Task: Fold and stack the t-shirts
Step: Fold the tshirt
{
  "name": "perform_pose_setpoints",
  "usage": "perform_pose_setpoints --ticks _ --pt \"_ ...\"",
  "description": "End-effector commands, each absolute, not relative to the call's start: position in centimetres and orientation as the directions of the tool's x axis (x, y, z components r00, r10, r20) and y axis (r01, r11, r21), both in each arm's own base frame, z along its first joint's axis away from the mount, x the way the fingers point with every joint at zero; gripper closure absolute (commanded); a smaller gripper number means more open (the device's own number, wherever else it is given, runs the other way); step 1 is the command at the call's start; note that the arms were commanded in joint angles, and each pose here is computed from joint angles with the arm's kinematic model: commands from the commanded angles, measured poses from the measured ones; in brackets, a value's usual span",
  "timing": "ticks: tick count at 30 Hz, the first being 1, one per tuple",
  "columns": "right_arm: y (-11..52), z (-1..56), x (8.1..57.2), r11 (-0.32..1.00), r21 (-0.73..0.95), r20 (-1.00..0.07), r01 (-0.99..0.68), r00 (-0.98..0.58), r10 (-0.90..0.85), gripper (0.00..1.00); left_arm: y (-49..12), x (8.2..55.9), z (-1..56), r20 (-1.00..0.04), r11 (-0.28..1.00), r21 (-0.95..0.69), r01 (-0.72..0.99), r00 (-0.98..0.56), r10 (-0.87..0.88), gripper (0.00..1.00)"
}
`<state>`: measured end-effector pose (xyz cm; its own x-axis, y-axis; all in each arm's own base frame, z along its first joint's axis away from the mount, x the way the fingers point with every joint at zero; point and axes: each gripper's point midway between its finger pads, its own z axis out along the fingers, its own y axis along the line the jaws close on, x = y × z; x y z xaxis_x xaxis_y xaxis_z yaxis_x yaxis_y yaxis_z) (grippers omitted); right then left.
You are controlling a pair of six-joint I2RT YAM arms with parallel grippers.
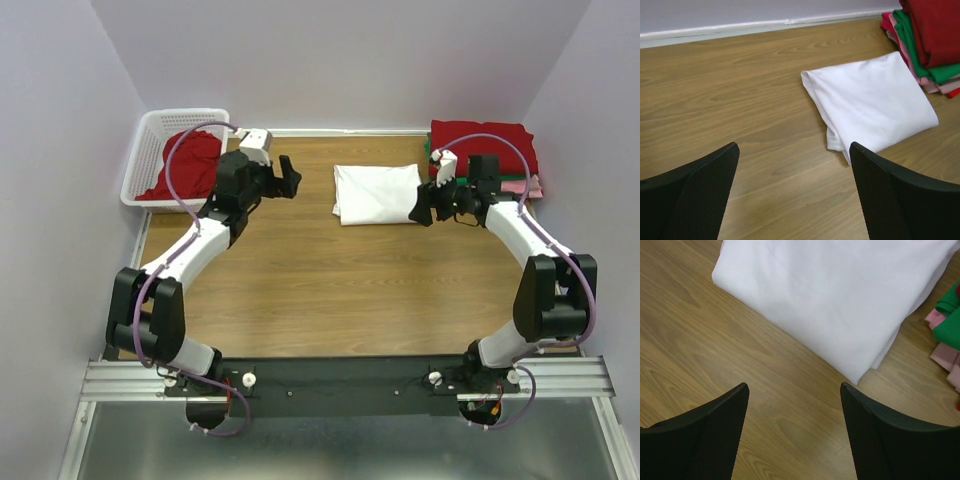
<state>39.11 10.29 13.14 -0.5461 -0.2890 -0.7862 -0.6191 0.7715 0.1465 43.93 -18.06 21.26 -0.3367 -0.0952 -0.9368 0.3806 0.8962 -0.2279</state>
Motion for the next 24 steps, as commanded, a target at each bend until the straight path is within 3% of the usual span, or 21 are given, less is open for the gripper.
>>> perform_pose_setpoints --ticks 1,2,4,7,24 --pt "10.5 12.5 38.6 0.757 0.211 -0.779 -0.618 -0.574 -0.252 0.2 -16.2 43.7 19.0 -0.903 0.857 -0.334 0.392 -0.393 -0.173 0.02" --pt "10.4 12.4 38.5 0.754 0.216 -0.781 -0.62 -0.573 -0.248 0.2 -16.1 43.9 18.1 -0.887 0.84 -0.369 0.398 -0.419 -0.191 0.02" --pt "10.3 12.3 38.1 0.745 0.224 -0.784 -0.628 -0.57 -0.245 0.2 -17.7 43.3 17.2 -0.858 0.777 -0.431 0.459 -0.477 -0.194 0.14" --pt "9.8 12.3 37.6 0.733 0.246 -0.79 -0.634 -0.569 -0.227 0.2 -19.2 42.9 15.3 -0.807 0.718 -0.505 0.479 -0.558 -0.195 0.24" --pt "8.3 12.3 36.7 0.711 0.304 -0.801 -0.634 -0.574 -0.17 0.2 -21.6 43.7 9.1 -0.732 0.803 -0.482 0.35 -0.664 -0.15 0.25"
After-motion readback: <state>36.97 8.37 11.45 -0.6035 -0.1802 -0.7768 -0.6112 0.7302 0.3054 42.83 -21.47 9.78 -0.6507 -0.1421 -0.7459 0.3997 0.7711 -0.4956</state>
